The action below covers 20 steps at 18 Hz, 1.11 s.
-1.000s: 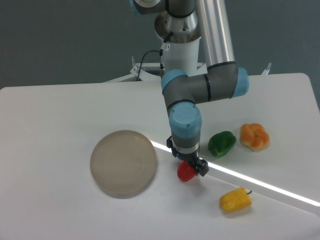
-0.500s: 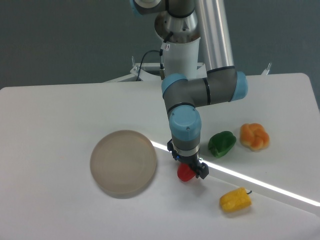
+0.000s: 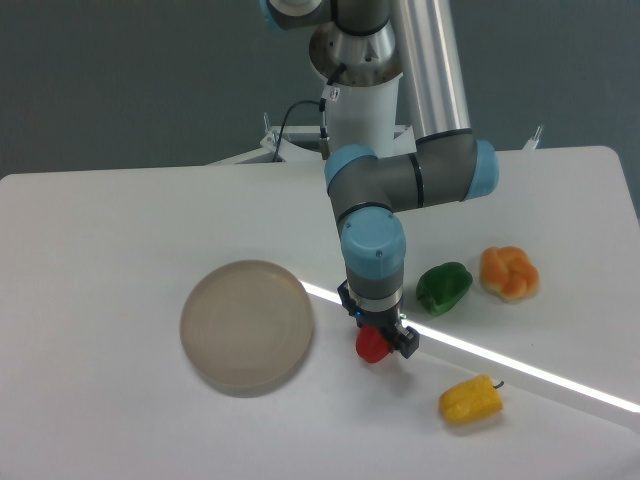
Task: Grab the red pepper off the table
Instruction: 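Lift the red pepper up off the table and carry it aside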
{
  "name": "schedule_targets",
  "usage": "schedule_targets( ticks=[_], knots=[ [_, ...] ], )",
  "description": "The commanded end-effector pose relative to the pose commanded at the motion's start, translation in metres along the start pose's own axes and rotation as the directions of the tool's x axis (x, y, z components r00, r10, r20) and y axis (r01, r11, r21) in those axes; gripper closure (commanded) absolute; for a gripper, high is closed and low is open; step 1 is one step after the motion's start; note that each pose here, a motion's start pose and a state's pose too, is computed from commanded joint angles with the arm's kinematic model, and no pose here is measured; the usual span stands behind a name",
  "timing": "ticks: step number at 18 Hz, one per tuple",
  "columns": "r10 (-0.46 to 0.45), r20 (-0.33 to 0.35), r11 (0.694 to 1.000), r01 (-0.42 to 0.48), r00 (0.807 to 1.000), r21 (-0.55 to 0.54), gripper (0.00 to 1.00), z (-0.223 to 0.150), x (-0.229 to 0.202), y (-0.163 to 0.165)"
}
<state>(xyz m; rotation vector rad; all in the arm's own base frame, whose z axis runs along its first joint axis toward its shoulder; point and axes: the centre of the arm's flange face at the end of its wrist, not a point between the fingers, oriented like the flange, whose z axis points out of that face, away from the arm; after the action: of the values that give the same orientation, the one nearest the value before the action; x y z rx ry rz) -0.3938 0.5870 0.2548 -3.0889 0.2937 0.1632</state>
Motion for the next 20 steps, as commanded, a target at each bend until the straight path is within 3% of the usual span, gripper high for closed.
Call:
schedule_targets(
  ticks=[3, 8, 12, 15, 20],
  knots=[
    [0.081, 0.051, 0.996, -0.082, 0.995, 0.024, 0.56, -0.032, -0.021, 0.002],
    [0.178, 0.082, 0.984, -0.179, 0.981, 0.006, 0.56, -0.077, -0.077, 0.031],
    [0.231, 0.111, 0.973, -0.232, 0.967, 0.001, 0.56, -0.091, -0.113, 0.067],
    [0.313, 0.122, 0.950, -0.313, 0.942, -0.020, 0.56, -0.097, -0.141, 0.106],
    [0.324, 0.135, 0.946, -0.323, 0.936, -0.030, 0.56, -0.104, -0.149, 0.118]
  ],
)
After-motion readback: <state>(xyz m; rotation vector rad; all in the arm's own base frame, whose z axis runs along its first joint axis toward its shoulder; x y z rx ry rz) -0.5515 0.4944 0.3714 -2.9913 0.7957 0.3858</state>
